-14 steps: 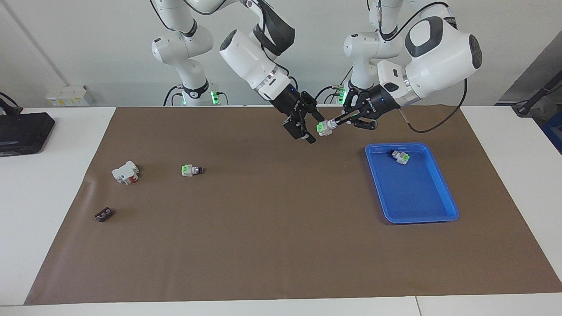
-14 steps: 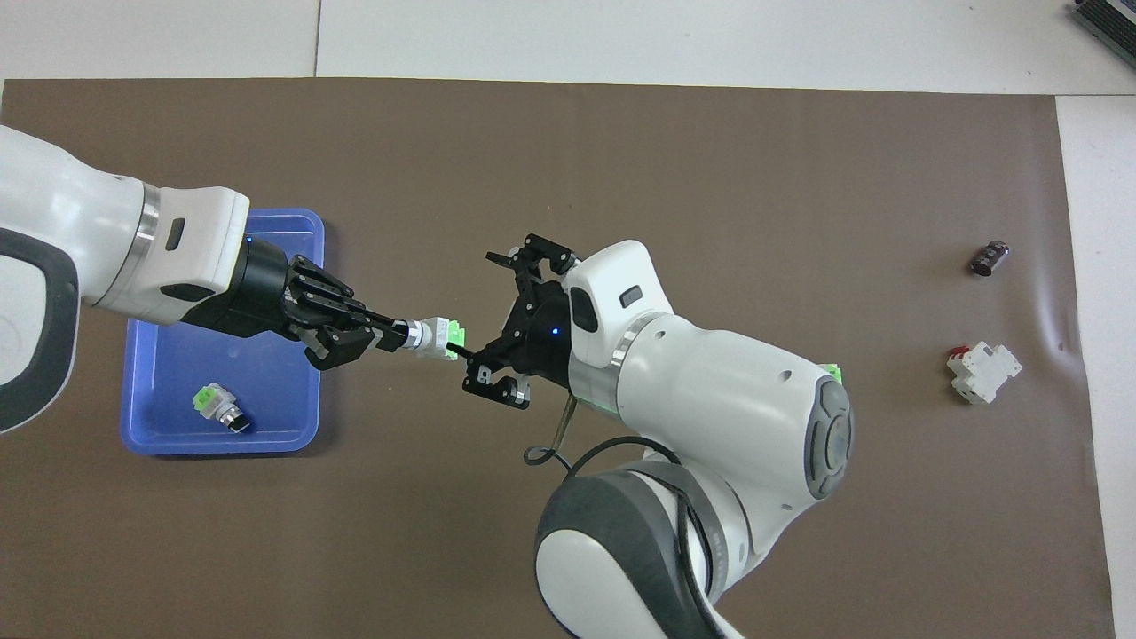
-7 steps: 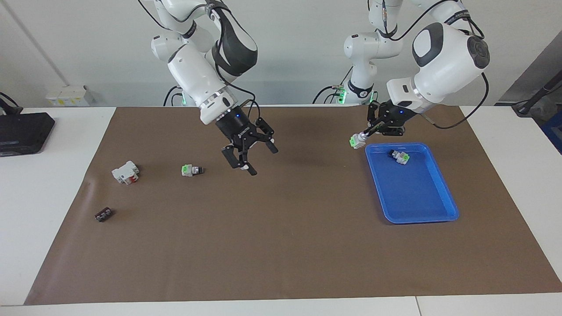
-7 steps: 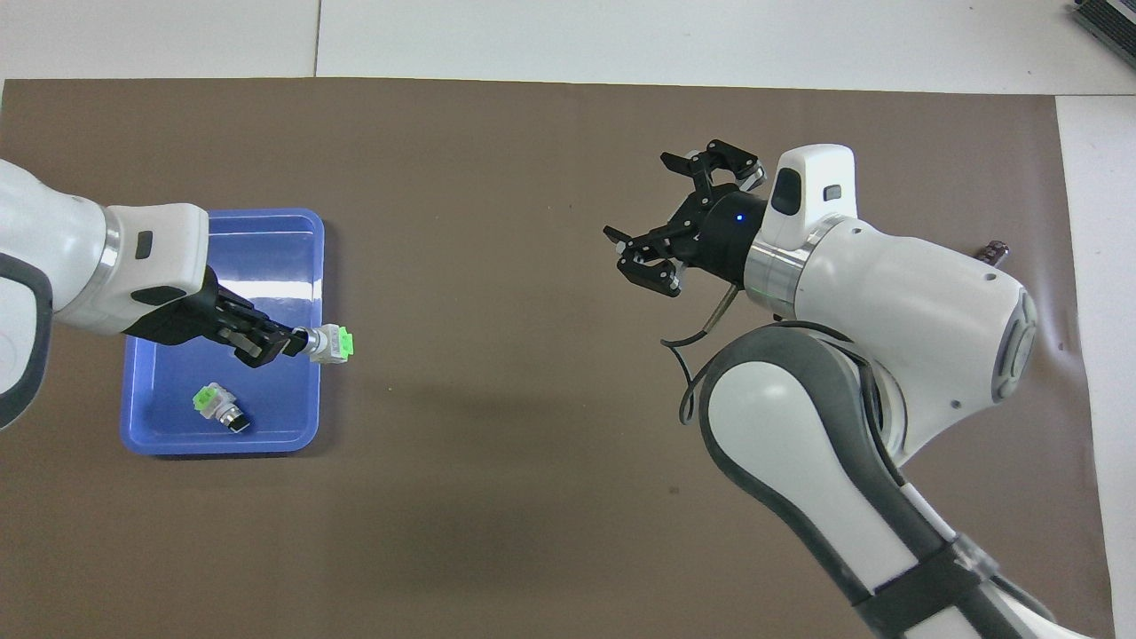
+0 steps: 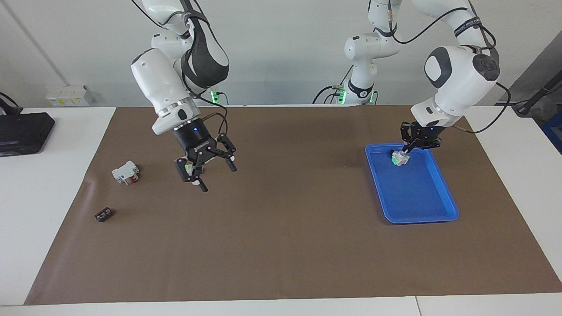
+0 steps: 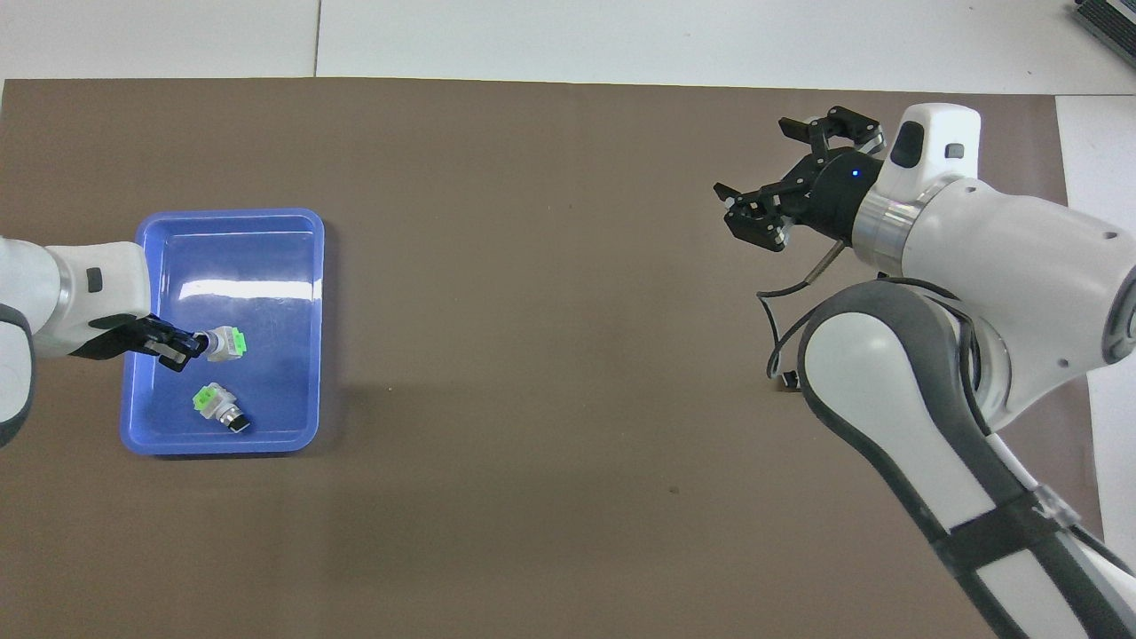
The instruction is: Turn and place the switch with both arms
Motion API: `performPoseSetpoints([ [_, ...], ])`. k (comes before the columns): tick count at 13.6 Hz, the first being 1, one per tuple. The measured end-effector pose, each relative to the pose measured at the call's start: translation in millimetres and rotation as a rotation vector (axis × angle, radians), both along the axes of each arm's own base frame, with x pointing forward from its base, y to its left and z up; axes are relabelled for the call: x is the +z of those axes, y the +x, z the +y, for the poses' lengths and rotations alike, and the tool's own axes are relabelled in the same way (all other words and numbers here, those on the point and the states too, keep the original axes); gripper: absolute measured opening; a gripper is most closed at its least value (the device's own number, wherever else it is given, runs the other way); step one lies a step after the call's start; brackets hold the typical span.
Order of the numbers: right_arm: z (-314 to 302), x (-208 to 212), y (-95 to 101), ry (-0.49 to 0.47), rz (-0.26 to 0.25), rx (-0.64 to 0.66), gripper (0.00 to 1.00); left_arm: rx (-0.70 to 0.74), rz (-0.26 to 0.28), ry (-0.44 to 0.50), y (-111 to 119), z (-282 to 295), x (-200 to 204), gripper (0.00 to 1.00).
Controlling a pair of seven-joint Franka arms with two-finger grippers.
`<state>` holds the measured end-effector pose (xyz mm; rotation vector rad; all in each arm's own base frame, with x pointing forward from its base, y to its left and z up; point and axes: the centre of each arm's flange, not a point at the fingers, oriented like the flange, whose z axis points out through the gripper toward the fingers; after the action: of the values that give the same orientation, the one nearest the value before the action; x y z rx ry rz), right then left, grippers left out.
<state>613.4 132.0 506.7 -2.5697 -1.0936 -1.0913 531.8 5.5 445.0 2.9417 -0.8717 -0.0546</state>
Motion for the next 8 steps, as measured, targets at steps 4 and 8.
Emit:
performPoseSetpoints([
  [4,-11.6,11.4,1.8,-0.104,0.160,-0.136,1.00,0.083,-0.021,0.056,-14.0,60.1,-33.6,0.10],
  [8,-13.2,31.0,-12.7,-0.177,0.360,-0.374,1.00,0.135,-0.016,0.059,-28.5,89.4,-48.3,0.17],
])
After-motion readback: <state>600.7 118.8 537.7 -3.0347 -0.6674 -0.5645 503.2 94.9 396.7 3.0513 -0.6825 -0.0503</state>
